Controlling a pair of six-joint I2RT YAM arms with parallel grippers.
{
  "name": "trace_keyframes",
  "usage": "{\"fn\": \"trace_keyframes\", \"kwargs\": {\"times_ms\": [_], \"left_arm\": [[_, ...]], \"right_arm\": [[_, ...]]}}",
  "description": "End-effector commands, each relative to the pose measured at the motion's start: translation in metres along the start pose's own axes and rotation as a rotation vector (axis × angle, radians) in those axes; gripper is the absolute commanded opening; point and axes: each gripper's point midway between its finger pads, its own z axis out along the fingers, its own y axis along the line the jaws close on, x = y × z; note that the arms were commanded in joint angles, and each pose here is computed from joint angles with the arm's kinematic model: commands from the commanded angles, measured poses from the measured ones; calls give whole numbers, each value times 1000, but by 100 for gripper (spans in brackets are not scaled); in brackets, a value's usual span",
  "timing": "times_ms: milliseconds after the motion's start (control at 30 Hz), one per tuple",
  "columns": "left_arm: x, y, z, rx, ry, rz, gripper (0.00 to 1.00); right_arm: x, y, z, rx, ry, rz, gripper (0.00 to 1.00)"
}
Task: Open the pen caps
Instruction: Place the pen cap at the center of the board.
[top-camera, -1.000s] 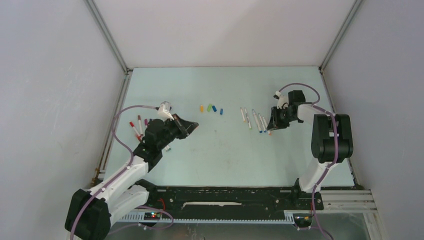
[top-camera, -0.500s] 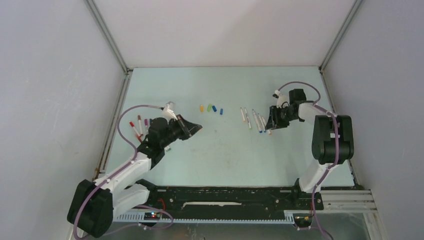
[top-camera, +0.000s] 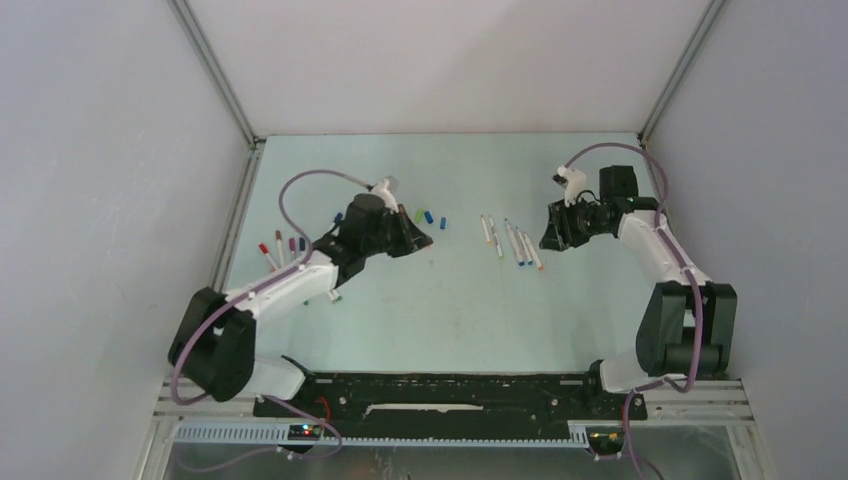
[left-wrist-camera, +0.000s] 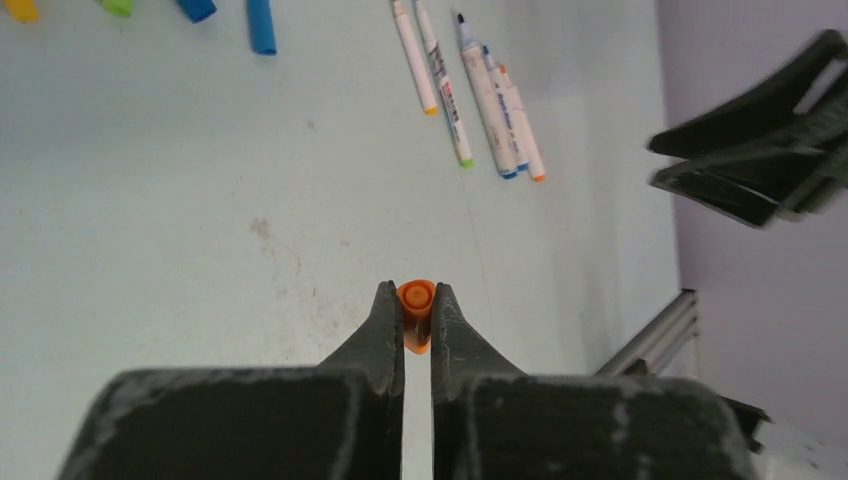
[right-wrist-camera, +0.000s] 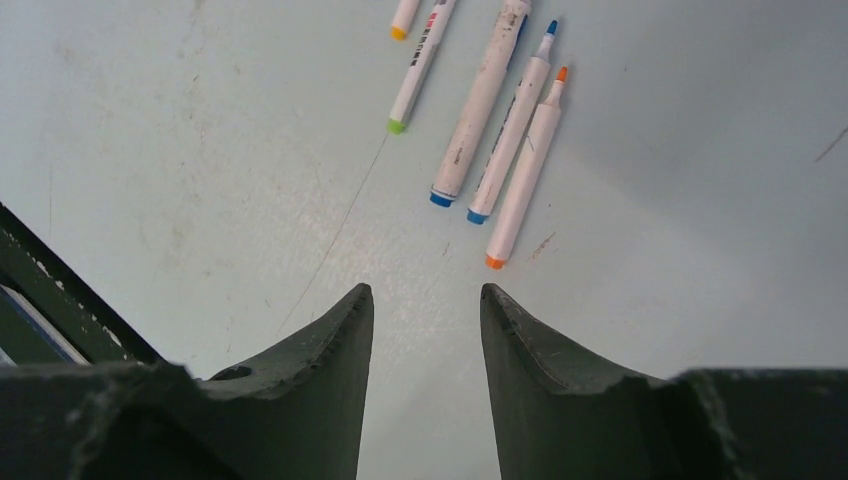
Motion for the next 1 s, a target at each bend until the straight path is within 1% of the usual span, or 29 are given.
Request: {"fn": "trace_keyframes", "kwargs": {"times_ms": [0, 33, 133, 200, 467, 733, 967], "left_arm": [[-9, 3, 23, -180, 61, 116, 1], [-18, -4, 31, -197, 60, 136, 1], [-27, -8, 55, -258, 85, 186, 1], [-35, -10, 71, -289, 80, 213, 1], [-58, -7, 125, -359, 62, 253, 1], [-57, 7, 162, -406, 94, 265, 2], [-45, 20, 177, -421, 131, 255, 3]], "right_arm": [[-15, 10, -27, -5, -55, -104, 46], [-16, 11, -29, -7, -59, -107, 46], [-17, 15, -31, -20, -70, -114, 46], [-18, 18, -33, -30, -78, -119, 46], [-22, 23, -44, -11, -106, -152, 46], [-22, 24, -45, -9, -111, -164, 47], [-21, 24, -45, -11, -109, -168, 47]]}}
